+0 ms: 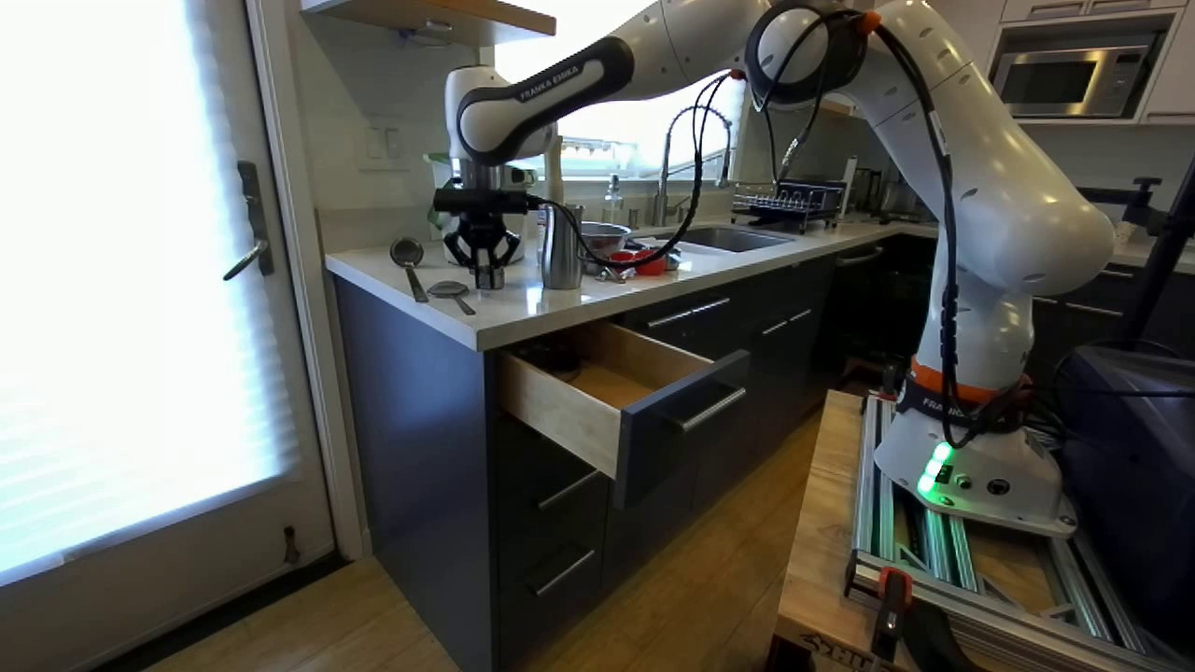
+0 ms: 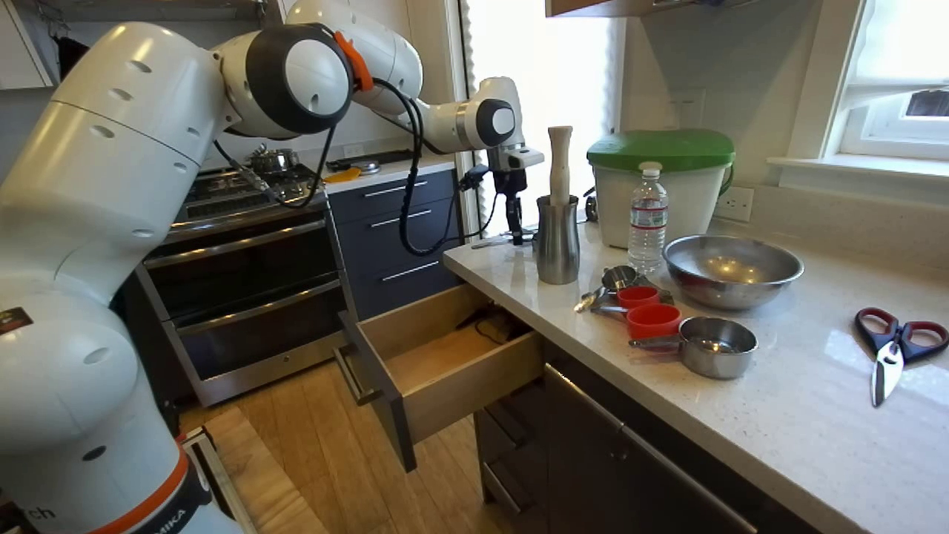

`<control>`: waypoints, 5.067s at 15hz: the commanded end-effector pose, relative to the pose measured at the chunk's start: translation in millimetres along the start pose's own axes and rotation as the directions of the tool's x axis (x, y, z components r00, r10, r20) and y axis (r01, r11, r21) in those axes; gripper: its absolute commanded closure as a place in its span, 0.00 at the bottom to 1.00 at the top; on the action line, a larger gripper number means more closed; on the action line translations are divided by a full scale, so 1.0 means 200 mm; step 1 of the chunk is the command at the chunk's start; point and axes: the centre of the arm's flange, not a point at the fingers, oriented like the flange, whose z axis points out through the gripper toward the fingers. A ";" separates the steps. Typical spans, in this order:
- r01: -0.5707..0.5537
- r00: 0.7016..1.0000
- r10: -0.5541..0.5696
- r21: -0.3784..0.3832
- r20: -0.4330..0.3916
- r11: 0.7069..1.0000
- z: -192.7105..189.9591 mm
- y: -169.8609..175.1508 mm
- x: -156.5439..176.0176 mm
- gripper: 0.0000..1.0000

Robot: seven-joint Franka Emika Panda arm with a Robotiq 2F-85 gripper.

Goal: Unstack the measuring cups

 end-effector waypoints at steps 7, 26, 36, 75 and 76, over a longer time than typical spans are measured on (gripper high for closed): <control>0.080 0.997 -0.080 0.030 -0.024 0.996 -0.19 0.17 -0.08 0.94; 0.131 0.991 -0.131 -0.004 0.042 0.991 -0.19 0.26 -0.09 0.94; 0.057 0.996 -0.055 -0.034 0.069 0.998 -0.04 0.28 0.01 0.94; 0.186 0.971 -0.185 0.004 0.151 0.982 -0.40 1.21 -0.30 0.00; 0.146 0.979 -0.147 0.016 0.144 0.989 -0.41 1.27 -0.29 0.00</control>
